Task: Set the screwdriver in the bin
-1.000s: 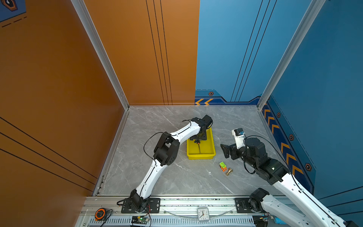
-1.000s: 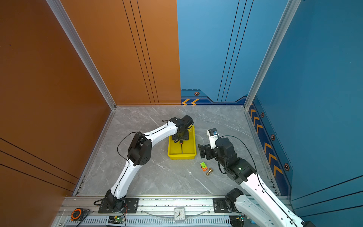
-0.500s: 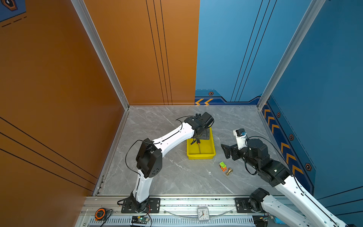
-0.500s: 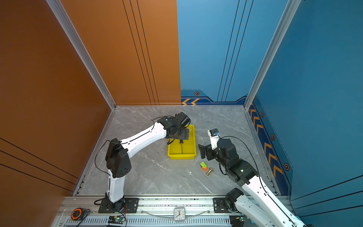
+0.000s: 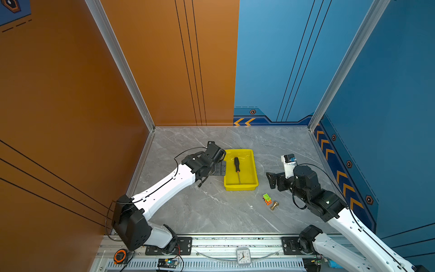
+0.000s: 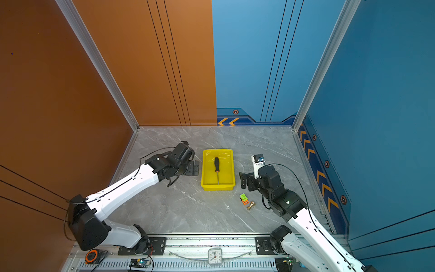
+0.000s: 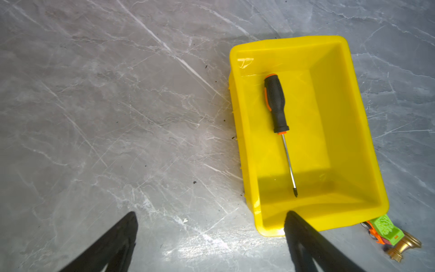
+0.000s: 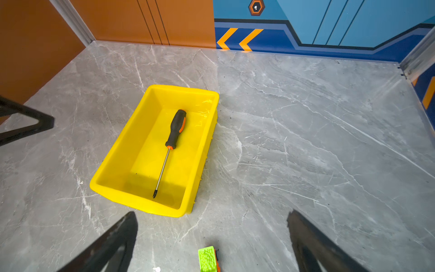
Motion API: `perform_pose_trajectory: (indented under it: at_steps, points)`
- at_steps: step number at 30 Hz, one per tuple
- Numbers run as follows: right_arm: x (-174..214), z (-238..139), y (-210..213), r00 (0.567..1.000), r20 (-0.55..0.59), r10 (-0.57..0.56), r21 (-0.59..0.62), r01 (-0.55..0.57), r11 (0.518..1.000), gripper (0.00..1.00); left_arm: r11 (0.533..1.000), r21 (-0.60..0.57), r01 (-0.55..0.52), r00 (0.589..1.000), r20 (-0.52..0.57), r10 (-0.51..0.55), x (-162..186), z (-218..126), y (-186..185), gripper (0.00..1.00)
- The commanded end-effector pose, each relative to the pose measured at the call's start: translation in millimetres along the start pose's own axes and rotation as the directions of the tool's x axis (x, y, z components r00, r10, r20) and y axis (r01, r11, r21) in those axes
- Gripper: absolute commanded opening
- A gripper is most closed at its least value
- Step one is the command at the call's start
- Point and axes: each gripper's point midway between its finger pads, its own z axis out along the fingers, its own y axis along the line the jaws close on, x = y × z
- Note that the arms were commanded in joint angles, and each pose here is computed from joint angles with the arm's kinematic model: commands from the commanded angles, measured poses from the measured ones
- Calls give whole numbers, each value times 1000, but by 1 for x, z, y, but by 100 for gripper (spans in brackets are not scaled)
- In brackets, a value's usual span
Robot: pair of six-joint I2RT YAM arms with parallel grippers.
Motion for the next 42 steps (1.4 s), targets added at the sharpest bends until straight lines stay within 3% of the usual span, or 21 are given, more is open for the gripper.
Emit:
perform_pose_trajectory:
  at_steps: [1,8,14,17,19,20,22,24,29,32,37,42]
  points:
    - [4,-4,-21,997,10,75,103,-76,992,100,999,23,-22,999,45,21,3,-11,15,98]
    - [5,-5,-40,994,33,105,188,-110,976,100,993,-75,90,990,118,-81,31,-19,89,98]
    - [11,-6,-99,977,201,65,459,-153,875,100,937,-245,250,948,259,-185,51,-12,164,98]
    - [20,20,-96,969,246,-29,389,-71,919,100,912,-282,299,934,283,-218,56,-3,187,98]
    - [24,31,-97,967,239,-91,370,-4,929,100,911,-297,287,941,268,-209,56,3,195,98]
    - [28,34,-107,970,224,-98,408,-2,913,100,915,-304,265,946,264,-187,53,5,197,98]
    - [38,37,-131,981,179,-81,486,-17,874,100,919,-330,217,954,270,-129,49,11,201,98]
    - [49,46,-145,987,154,-45,481,-35,876,100,909,-368,198,953,291,-89,46,17,210,98]
    - [59,63,-169,977,213,8,480,-112,870,100,922,-352,163,910,414,-3,30,39,214,98]
    - [55,81,-170,986,165,16,465,-92,880,100,929,-323,179,887,461,-11,25,54,216,98]
    - [54,101,-171,994,105,35,456,-80,886,100,938,-319,139,878,478,33,9,76,214,98]
    - [44,104,-169,986,167,9,453,-85,887,100,941,-302,154,846,533,33,-12,85,218,98]
